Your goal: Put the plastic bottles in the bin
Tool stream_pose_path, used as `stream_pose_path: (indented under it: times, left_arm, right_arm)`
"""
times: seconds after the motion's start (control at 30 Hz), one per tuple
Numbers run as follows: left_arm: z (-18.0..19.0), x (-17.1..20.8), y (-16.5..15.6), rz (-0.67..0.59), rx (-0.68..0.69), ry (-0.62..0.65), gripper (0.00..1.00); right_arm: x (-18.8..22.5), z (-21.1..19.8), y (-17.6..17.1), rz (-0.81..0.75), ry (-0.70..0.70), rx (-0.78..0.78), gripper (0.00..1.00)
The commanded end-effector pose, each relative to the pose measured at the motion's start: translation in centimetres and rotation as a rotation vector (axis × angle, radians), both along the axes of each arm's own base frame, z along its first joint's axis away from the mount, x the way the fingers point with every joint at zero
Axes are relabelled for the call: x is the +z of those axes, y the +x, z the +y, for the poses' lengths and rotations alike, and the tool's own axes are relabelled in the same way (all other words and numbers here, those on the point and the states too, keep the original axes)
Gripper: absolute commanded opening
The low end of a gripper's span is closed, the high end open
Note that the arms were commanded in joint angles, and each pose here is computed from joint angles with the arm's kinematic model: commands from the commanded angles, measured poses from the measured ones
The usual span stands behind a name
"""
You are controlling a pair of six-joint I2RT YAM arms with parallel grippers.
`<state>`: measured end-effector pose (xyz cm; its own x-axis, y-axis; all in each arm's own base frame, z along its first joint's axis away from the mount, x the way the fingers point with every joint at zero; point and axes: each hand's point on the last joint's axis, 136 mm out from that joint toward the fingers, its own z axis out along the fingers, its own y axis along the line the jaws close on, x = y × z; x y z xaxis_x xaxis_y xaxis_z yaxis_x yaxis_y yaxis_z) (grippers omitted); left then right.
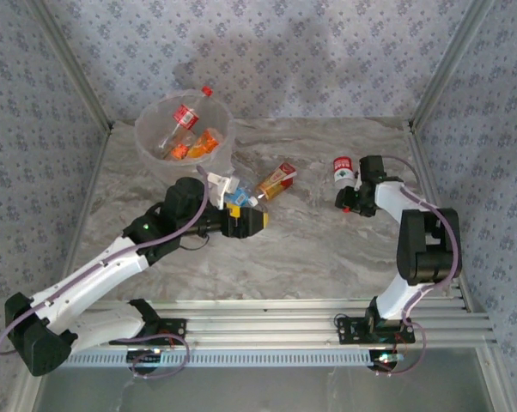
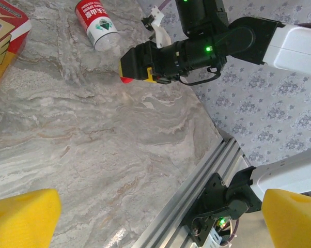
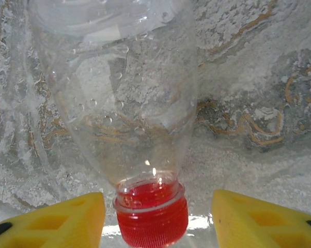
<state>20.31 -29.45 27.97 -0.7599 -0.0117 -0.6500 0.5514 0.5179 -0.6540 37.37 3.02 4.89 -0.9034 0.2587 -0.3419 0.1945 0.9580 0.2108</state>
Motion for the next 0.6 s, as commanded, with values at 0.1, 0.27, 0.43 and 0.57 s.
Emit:
stream_pose_path:
  times: [0.1,0.27,0.43,0.57]
  left_arm:
    - [-0.6,0.9,0.4,-0.028,0.008,-0.021,1.00]
    - [-0.8,0.4,0.7,-0.004,0.024,-0.022,1.00]
    - [-1.2,0.1,0.9,0.028,0.036,-0.051,1.00]
    - [-1.1,-0.2,1.5,0.045,0.077,-0.049,1.00]
  right_arm:
    - [-0.1,0.5,1.0,-0.017,-0.003,0.026,0.52]
    - [0.1,0.6,1.0,-0.021,-0.009,0.031,0.38]
    - [0.8,0.7,0.2,-0.023,-0.031,0.045,0.29]
    - [2.0,1.0,-1.0,-0.055,-0.047,0.052,0.27]
